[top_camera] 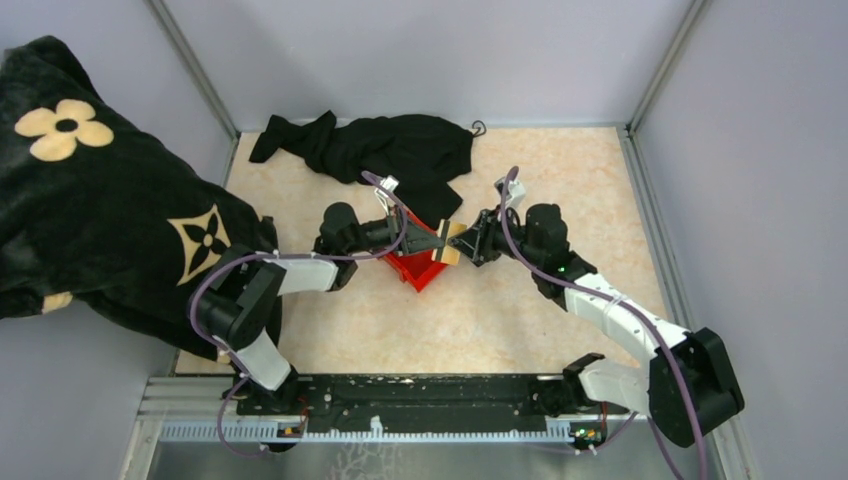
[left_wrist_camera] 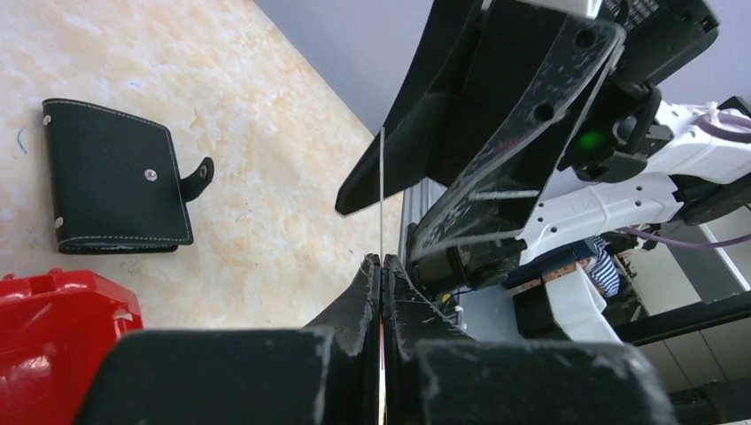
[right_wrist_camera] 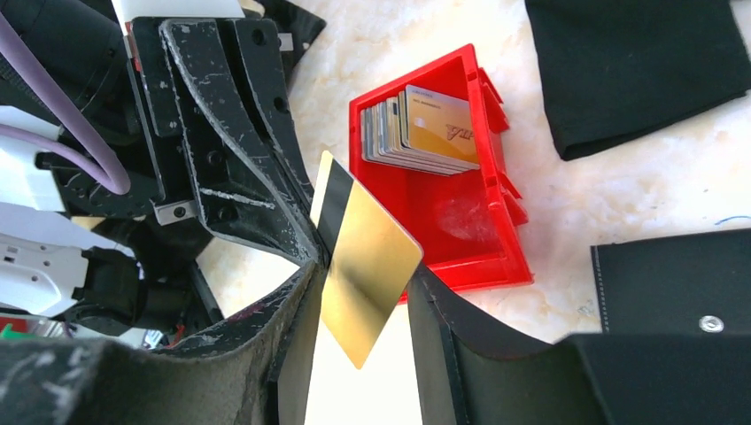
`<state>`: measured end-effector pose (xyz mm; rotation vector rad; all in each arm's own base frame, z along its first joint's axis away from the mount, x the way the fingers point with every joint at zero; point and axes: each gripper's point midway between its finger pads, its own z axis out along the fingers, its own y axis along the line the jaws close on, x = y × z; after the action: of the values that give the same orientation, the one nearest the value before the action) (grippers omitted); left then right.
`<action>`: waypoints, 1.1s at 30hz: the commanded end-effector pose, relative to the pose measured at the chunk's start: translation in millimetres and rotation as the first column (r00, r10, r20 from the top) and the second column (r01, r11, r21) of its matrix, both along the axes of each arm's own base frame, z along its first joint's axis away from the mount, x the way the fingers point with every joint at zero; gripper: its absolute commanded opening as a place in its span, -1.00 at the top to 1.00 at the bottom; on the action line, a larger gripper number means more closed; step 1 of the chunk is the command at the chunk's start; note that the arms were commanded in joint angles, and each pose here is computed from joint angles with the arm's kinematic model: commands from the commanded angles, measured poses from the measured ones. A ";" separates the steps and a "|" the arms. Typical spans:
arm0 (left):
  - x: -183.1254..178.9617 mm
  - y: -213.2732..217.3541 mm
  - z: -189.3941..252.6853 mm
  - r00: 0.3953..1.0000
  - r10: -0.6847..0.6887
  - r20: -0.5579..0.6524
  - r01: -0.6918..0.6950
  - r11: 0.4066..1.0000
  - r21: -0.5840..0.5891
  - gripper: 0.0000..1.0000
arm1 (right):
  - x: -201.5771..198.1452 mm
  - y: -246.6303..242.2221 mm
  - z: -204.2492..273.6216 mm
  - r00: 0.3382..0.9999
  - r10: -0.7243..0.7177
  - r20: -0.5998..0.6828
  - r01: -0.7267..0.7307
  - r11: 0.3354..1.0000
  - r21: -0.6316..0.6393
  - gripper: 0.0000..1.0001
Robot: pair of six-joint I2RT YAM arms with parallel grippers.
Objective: Put the credit cards into the card holder
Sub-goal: Pick up the credit card from the storage box.
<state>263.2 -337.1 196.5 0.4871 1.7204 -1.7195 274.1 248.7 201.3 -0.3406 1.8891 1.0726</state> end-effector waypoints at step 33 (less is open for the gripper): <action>106.3 -30.7 -60.6 0.947 0.318 0.054 -0.311 0.857 0.411 -0.02 | 24.6 -78.8 -26.6 0.871 -0.477 -0.113 0.438 0.861 -0.259 1.00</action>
<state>357.6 -367.5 177.9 0.3187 1.8997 -1.3645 283.9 189.4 182.8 -0.0002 2.0347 0.7532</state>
